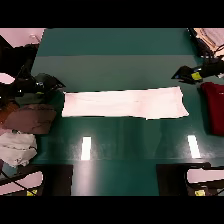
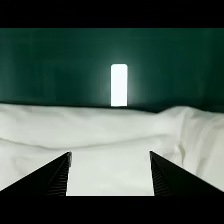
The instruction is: Fold the shirts.
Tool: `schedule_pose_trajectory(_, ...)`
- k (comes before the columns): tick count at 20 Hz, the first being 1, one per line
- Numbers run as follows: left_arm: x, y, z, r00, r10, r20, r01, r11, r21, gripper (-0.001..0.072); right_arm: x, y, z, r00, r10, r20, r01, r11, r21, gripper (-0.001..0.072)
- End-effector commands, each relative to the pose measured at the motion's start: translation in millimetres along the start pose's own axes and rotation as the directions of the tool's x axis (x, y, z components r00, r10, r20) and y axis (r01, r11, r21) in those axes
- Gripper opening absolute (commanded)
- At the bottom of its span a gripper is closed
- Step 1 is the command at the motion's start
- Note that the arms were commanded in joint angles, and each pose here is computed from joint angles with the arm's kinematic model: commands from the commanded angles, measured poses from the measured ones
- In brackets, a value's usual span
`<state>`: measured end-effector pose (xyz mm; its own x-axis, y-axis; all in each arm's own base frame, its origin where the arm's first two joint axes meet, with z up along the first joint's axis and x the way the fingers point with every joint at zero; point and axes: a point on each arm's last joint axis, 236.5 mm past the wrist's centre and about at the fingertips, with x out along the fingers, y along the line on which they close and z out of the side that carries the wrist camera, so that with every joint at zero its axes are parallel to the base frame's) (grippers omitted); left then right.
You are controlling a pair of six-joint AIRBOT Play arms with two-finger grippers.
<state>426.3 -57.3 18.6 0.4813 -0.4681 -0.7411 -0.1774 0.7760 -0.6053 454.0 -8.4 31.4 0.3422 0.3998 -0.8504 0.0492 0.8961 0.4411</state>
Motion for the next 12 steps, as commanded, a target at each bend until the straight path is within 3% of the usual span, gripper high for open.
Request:
schedule_pose_trajectory(1, -4.0, -8.9, -24.6, 0.993, -0.026, -0.119, 0.03, 0.999, 0.035, 0.034, -20.4, -18.8, -35.1, 0.989, 0.06, -0.132, -0.058, 0.998, 0.018, 0.0555)
schedule_pose_trajectory(2, -4.0, -10.2, -29.2, 0.99, -0.027, -0.137, 0.037, 0.997, 0.069, 0.0104, -27.3, -30.0, -39.0, 0.988, 0.061, -0.139, -0.055, 0.997, 0.048, 0.0556)
schedule_pose_trajectory(3, -3.5, -12.6, -33.7, 0.988, -0.031, -0.154, 0.046, 0.995, 0.093, 0.0032, -33.2, -40.9, -40.0, 0.989, 0.06, -0.133, -0.05, 0.996, 0.075, 0.0556)
schedule_pose_trajectory(4, -2.3, -16.3, -39.2, 0.984, -0.034, -0.173, 0.052, 0.994, 0.099, 0.0031, -35.8, -51.0, -42.0, 0.99, 0.059, -0.125, -0.046, 0.994, 0.103, 0.0564)
schedule_pose_trajectory(6, 3.4, -28.8, -51.5, 0.978, -0.04, -0.206, 0.068, 0.989, 0.13, 0.0024, -29.9, -71.4, -60.0, 0.986, 0.07, -0.149, -0.044, 0.984, 0.17, 0.0674)
schedule_pose_trajectory(9, 14.6, -53.0, -72.9, 0.966, -0.05, -0.253, 0.1, 0.977, 0.19, 0.0024, -3.6, -96.5, -85.9, 0.978, 0.113, -0.173, -0.066, 0.964, 0.257, 0.0673)
schedule_pose_trajectory(12, 23.8, -76.2, -97.6, 0.951, -0.056, -0.304, 0.136, 0.96, 0.247, 0.0024, 19.6, -98.3, -92.8, 0.96, 0.227, -0.164, -0.172, 0.94, 0.296, 0.067)
